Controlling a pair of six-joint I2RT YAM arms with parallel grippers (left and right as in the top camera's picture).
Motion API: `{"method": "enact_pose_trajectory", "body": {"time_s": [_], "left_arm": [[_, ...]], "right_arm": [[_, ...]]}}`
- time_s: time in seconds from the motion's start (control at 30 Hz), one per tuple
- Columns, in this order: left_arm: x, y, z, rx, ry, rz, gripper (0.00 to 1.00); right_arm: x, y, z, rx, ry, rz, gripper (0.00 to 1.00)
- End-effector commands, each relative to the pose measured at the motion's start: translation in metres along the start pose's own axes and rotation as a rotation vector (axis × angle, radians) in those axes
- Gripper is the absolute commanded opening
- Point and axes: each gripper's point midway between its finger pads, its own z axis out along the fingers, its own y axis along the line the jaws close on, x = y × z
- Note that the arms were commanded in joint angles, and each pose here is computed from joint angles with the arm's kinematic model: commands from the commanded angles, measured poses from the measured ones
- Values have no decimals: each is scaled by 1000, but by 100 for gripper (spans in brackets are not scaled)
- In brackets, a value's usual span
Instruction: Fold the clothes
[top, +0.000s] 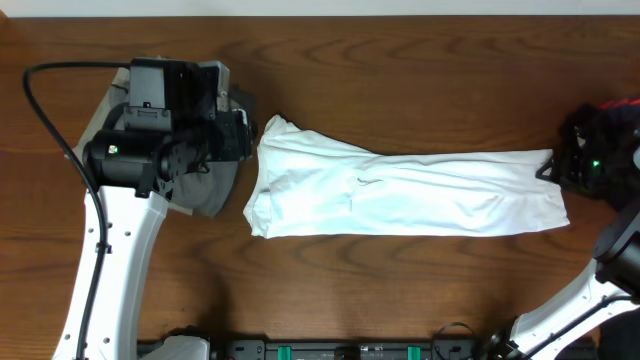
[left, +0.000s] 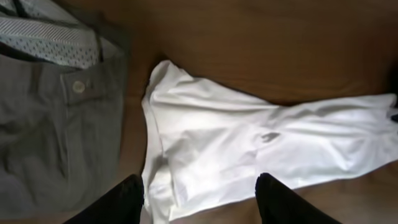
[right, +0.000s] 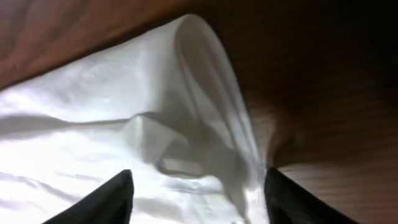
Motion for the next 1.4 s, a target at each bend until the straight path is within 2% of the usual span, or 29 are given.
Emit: {"method": "enact_pose_trajectory", "body": {"time_s": [0.0,0.2,0.33,0.47,0.63,0.83,0.9,1.03,1.17,1.37], "left_arm": [[-1,-1,-4,3,1,49,60],[0,0,-4,2,5,60,60],[0,0,-4,2,4,61,60],[0,-1,-4,3,1,61,60],[0,0,-4,2,4,60,60],[2,0,-4,2,9,59,60],[1,0,-4,2,9,59,60],[1,0,-4,2,9,59,60],[1,0,-4,2,9,59,60],[1,0,-4,2,9,59,60]], "right_arm": [[-4,-12,-11,10,-34,-78,68],[9,-16,3,-58,-6,-86,72],[20,-4,23,-167,24,-87,68],[32,-1,40,-196,85,-72,62],[37,-5,44,-187,112,-52,43],[34,-7,39,-197,95,13,10],[25,-4,32,-218,57,17,2],[0,-9,-2,-175,-37,49,2],[-31,-20,-59,-88,-178,113,1],[-48,-13,-115,24,-305,107,1]]}}
